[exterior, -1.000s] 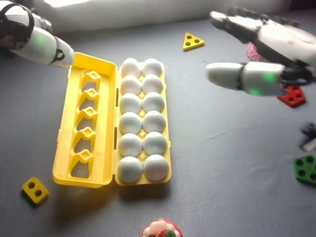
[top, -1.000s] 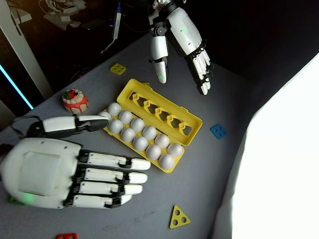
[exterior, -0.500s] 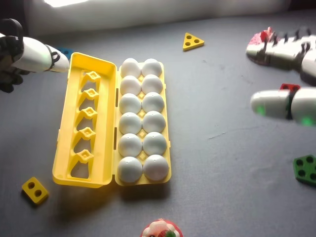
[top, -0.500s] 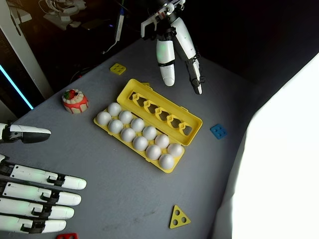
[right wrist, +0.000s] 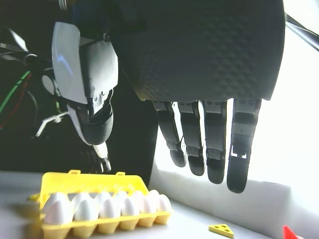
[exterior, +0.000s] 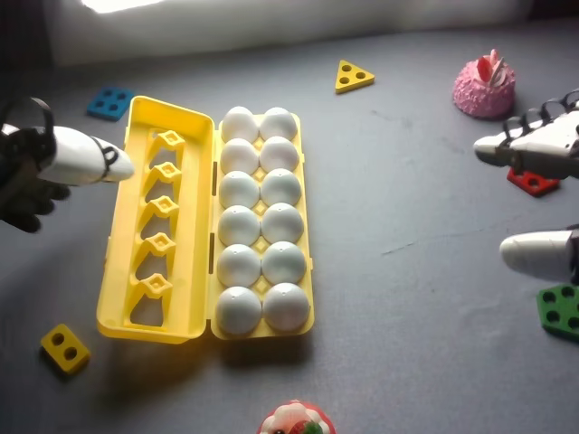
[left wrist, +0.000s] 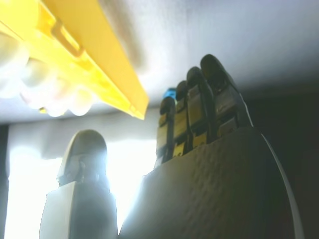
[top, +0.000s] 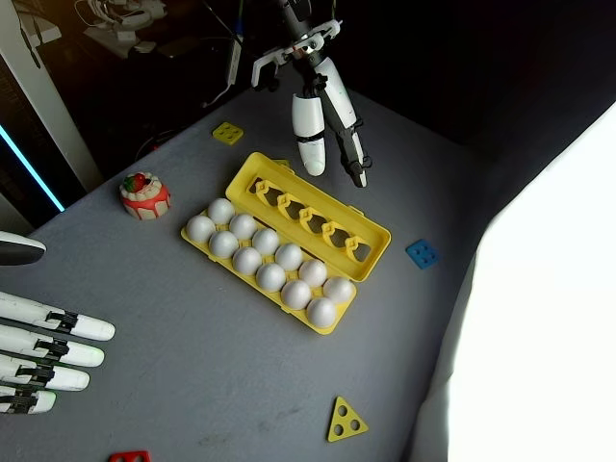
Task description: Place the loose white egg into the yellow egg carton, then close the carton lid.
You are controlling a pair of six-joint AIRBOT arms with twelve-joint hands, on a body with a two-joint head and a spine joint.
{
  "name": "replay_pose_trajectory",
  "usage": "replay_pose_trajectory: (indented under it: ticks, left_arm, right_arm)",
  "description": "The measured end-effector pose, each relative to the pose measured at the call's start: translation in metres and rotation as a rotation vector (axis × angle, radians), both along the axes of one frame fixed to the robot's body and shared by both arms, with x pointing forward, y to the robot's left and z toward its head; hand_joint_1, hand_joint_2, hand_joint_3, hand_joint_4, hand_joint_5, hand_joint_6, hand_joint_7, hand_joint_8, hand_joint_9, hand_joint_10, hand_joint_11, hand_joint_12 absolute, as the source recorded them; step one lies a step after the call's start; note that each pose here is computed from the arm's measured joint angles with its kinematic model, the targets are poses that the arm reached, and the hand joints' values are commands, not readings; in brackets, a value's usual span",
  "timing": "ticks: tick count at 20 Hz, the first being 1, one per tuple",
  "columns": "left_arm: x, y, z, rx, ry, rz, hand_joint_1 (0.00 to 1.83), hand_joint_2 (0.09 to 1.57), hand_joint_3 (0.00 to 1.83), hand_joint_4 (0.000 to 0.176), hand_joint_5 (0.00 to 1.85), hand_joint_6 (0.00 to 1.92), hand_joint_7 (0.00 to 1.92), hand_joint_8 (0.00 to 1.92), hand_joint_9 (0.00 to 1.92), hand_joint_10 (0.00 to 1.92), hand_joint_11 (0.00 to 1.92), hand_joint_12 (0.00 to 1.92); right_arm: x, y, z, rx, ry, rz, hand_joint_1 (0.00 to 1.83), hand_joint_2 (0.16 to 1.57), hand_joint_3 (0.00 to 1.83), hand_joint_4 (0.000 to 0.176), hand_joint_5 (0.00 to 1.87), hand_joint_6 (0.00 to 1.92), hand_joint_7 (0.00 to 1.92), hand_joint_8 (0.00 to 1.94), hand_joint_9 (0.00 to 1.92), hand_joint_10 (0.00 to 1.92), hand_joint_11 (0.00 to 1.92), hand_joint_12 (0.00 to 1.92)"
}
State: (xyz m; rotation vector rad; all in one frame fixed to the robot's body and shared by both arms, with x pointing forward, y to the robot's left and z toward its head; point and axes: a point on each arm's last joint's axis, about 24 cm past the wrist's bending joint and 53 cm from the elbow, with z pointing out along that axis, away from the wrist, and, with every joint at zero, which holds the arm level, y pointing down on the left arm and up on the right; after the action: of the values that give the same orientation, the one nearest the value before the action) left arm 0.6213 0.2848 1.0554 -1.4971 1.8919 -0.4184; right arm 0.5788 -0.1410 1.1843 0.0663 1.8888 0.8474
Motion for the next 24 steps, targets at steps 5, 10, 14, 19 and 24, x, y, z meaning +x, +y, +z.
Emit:
replay_pose_trajectory:
  ticks: [5,10,14,19,24]
  left_arm:
    - [-0.002,-0.013,-0.013,-0.033,0.012,-0.002,0.34,1.23,0.00,0.038,0.27,0.01,0.28,0.00,0.31,0.01,0.00,1.01]
    - [-0.002,-0.013,-0.021,-0.050,0.019,0.021,0.32,1.24,0.00,0.030,0.30,0.01,0.33,0.01,0.34,0.01,0.00,1.03]
    - [-0.002,-0.016,-0.024,-0.059,0.021,0.026,0.27,1.24,0.00,0.034,0.30,0.00,0.33,0.00,0.35,0.00,0.00,1.06]
    - [-0.005,-0.015,-0.028,-0.077,0.023,0.049,0.33,1.25,0.00,0.022,0.30,0.01,0.32,0.00,0.34,0.01,0.00,1.02]
    - [-0.005,-0.018,-0.029,-0.088,0.026,0.055,0.32,1.25,0.00,0.032,0.30,0.01,0.32,0.01,0.33,0.01,0.00,0.99]
  right_arm:
    - [0.002,-0.005,0.000,0.005,0.007,-0.019,0.07,1.21,0.00,0.000,0.17,0.00,0.18,0.00,0.06,0.36,0.00,0.65]
    - [0.001,-0.002,0.002,0.011,0.003,-0.014,0.08,1.20,0.00,0.000,0.19,0.01,0.20,0.01,0.03,0.44,0.00,0.75]
    - [-0.001,0.001,0.002,0.015,0.004,-0.007,0.06,1.20,0.00,0.000,0.17,0.00,0.19,0.00,0.02,0.47,0.00,0.75]
    - [-0.002,0.003,0.003,0.019,0.002,-0.006,0.10,1.21,0.00,0.000,0.16,0.00,0.16,0.00,0.00,0.45,0.00,0.70]
    - [-0.002,0.003,0.004,0.022,-0.002,-0.008,0.11,1.21,0.00,0.000,0.16,0.02,0.15,0.01,0.03,0.39,0.00,0.74]
